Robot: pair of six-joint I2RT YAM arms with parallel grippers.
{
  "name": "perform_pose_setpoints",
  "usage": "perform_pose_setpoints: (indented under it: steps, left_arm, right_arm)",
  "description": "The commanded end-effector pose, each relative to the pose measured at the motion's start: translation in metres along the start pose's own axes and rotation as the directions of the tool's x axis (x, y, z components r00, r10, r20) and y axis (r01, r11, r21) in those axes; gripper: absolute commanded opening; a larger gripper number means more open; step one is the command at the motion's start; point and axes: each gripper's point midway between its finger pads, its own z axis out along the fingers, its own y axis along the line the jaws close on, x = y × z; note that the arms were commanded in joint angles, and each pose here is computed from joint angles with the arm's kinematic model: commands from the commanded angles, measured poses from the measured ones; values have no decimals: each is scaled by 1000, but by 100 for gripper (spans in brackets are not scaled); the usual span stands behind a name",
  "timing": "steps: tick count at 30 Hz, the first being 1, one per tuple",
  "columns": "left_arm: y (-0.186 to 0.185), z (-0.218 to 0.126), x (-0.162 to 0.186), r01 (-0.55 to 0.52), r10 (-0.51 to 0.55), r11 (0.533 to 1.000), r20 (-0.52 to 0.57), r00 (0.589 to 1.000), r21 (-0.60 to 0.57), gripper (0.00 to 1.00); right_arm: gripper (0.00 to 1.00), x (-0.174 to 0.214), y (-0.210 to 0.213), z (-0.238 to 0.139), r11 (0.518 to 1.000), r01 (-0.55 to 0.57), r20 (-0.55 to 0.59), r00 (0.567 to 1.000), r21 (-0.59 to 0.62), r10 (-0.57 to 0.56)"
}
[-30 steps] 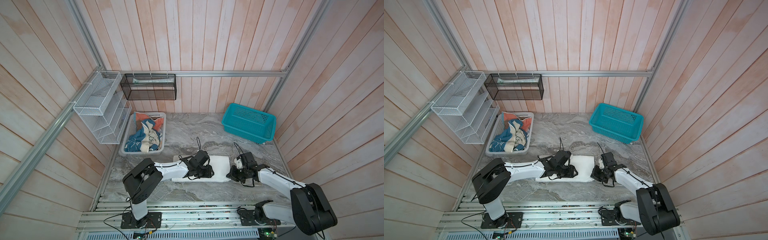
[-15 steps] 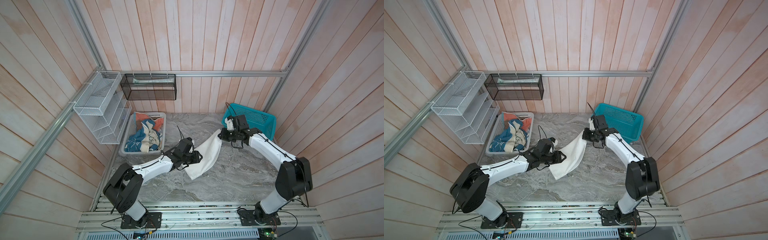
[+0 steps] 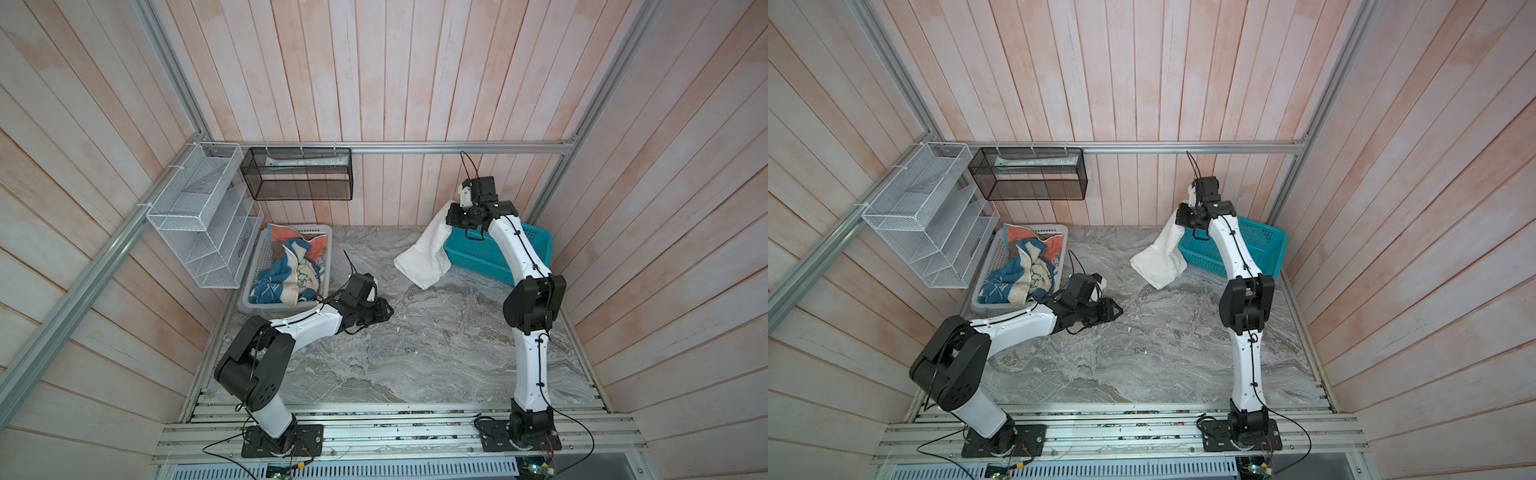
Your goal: Fold and stack the towels
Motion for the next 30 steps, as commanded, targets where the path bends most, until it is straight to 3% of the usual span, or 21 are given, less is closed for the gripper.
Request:
perform_pose_setpoints:
  steps: [1,6,12,21,26,30]
  left_arm:
    - [7,4,7,-10,11,1000,-30,999,12,45]
    - [8,2,9,-11,11,1000,-34,999,16,44]
    - [4,-8,9,-2,2,1000,-15,1000,30,44]
    - [-12,-26,16,2,-2,998,6,1000,55,43]
    - [-26,-37,19,-13,11,998,35,999,55,43]
    - [-30,-43,22,-11,8,998,50,999,58,43]
  right_arm:
    - [0,41,-37,16,995,-56,-125,990,88,67]
    - [0,80,-43,22,994,-88,-192,976,68,99]
    - [0,125,-27,3,995,-101,-267,959,-11,95]
    - [0,202,-10,-56,986,-125,-398,915,-113,70]
    - [0,264,-4,-99,980,-142,-465,883,-140,61]
    - [0,263,3,-133,981,-122,-420,906,-150,49]
